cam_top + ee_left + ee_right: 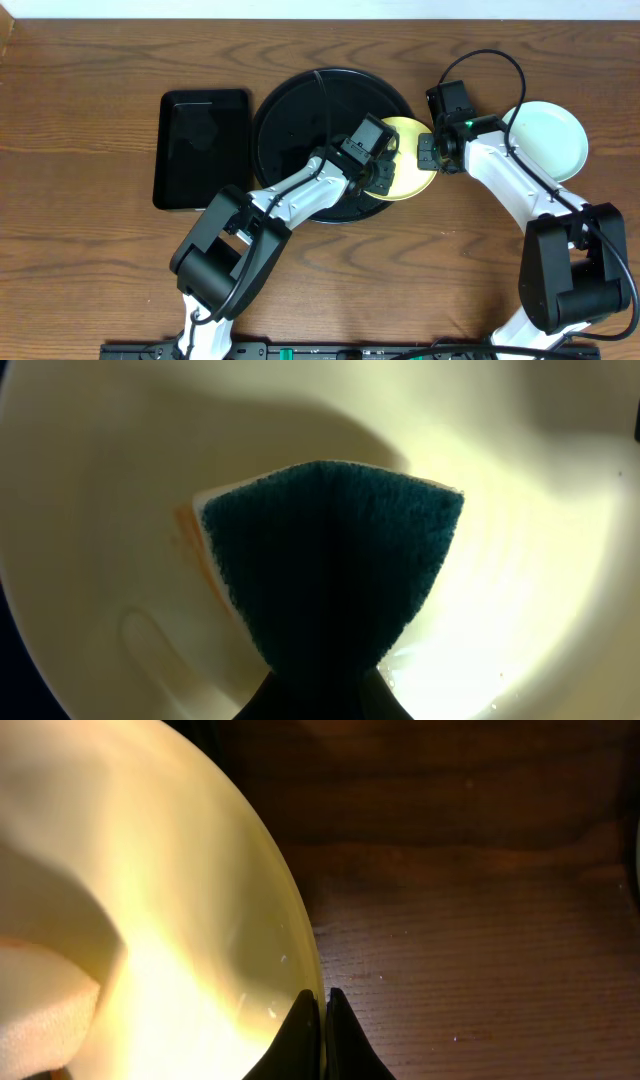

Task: Clean dirty plates on tray and stack at the side
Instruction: 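Scrub the yellow plate with the sponge while right gripper holds its rim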

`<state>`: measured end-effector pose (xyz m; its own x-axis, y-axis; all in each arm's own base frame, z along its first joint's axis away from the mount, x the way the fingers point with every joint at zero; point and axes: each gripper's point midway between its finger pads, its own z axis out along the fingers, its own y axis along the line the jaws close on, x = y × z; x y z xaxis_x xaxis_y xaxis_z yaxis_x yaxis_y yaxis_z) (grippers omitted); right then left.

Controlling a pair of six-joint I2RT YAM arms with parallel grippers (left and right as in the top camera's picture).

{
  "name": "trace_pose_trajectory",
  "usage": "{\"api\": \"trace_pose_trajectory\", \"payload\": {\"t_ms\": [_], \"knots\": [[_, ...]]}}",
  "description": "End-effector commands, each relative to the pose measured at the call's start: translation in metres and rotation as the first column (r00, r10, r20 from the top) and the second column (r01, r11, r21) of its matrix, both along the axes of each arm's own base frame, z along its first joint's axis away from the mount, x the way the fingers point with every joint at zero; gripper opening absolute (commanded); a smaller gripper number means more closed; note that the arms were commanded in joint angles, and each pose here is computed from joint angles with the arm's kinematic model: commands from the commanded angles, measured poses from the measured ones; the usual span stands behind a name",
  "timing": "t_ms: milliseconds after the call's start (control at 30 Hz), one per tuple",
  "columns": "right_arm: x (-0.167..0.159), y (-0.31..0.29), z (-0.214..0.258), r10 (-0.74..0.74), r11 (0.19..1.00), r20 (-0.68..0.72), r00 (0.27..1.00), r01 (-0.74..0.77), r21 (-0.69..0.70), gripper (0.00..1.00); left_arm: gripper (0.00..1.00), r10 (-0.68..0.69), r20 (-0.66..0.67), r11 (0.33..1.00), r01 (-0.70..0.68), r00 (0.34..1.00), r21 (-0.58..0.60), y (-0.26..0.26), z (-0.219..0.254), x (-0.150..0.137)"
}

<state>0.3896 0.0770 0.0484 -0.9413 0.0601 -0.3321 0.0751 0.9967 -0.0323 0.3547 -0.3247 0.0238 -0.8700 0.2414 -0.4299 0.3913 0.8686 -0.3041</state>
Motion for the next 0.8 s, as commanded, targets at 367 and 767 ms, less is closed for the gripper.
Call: {"api": "trace_pose_trajectory", "payload": {"t_ms": [367, 767], "knots": [[-0.002, -0.001, 0.002, 0.017, 1.000, 0.001, 1.000, -0.017, 0.001, 0.01, 0.08, 0.043, 0.022, 0.994, -0.045, 0.999, 0.101, 0.018, -0.043, 0.012], [-0.002, 0.000, 0.002, 0.018, 1.000, 0.000, 1.000, -0.018, 0.005, 0.01, 0.08, 0.048, 0.124, 0.991, -0.062, 0.991, 0.116, 0.019, -0.035, 0.031]]}}
